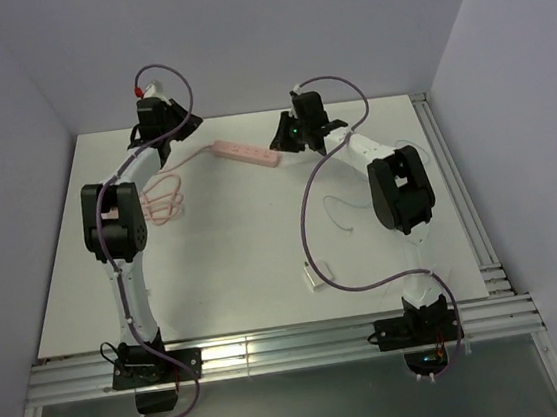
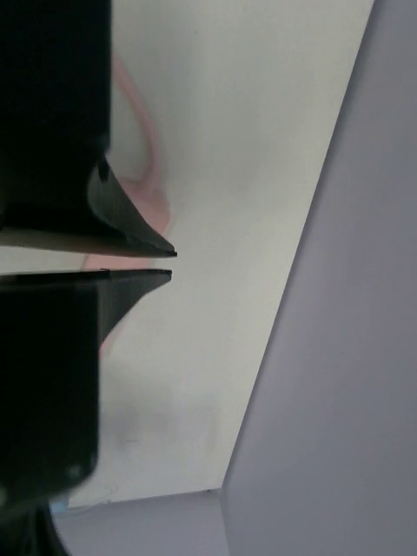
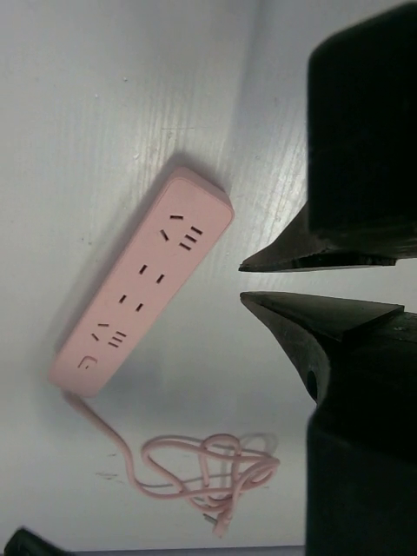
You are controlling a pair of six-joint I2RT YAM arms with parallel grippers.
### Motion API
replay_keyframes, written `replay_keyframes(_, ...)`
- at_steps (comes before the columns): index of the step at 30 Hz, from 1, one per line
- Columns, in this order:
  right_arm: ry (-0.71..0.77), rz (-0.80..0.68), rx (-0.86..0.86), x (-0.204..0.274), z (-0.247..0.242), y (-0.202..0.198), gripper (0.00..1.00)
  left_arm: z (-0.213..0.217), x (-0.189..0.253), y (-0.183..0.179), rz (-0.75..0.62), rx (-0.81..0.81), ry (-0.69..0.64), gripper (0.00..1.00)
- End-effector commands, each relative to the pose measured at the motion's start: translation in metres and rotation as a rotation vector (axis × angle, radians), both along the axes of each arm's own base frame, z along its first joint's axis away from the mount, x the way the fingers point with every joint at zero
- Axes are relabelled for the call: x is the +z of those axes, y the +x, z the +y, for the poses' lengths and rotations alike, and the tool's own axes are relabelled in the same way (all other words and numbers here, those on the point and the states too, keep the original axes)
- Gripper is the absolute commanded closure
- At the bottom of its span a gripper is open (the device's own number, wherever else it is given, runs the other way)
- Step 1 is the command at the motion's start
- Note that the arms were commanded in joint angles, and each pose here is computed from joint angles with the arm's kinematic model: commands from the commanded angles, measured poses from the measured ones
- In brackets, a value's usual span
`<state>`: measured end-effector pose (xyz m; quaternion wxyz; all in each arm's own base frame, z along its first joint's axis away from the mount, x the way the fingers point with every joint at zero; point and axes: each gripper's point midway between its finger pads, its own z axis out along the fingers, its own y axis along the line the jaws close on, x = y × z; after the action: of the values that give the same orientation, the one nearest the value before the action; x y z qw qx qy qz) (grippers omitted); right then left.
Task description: Insert the plug
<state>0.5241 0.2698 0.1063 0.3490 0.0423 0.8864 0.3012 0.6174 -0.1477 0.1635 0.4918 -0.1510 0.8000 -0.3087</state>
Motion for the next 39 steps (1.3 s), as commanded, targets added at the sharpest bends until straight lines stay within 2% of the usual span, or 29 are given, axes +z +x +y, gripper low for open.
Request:
replay_keyframes(1,-0.024,-0.047,-0.041,0.026,-0.010,0.011,0.78,-0.004,-0.030,0.014,0.032,-0.101,0.010,0.89)
replay_keyframes(2,-0.022,-0.042,-0.044,0.023,-0.011,0.013,0.79,-0.004,-0.019,0.025,0.001,-0.098,0.013,0.95)
replay_keyframes(3,-0.016,-0.042,-0.047,0.023,-0.011,0.015,0.79,-0.003,-0.033,0.031,0.013,-0.095,0.023,1.00)
replay_keyframes(8,-0.004,-0.060,-0.045,0.026,-0.011,0.024,0.84,-0.005,-0.017,0.054,-0.107,-0.084,0.024,1.00)
replay_keyframes(13,0.001,-0.060,-0.064,0.022,-0.019,0.024,0.86,-0.005,-0.051,0.064,-0.007,-0.031,0.015,1.00)
replay_keyframes(17,0.019,-0.055,-0.075,0.021,-0.026,0.020,0.88,-0.018,-0.077,0.054,0.047,-0.079,-0.083,1.00)
replay_keyframes(21,0.012,-0.054,-0.084,0.020,-0.032,0.014,0.88,-0.018,-0.111,0.048,0.161,-0.057,-0.083,1.00)
replay_keyframes(29,0.013,-0.037,-0.087,0.014,-0.038,0.009,0.88,-0.021,-0.146,0.018,0.286,-0.074,-0.044,0.99)
replay_keyframes(32,-0.014,-0.013,-0.115,0.005,-0.044,0.015,0.87,-0.021,-0.140,0.001,0.297,-0.077,-0.042,1.00)
replay_keyframes(36,-0.003,0.023,-0.139,-0.009,-0.049,0.040,0.87,-0.022,-0.157,-0.028,0.359,-0.088,-0.020,1.00)
replay_keyframes(39,0.013,0.025,-0.147,-0.008,-0.048,0.054,0.87,-0.023,-0.160,-0.037,0.358,-0.095,-0.007,1.00)
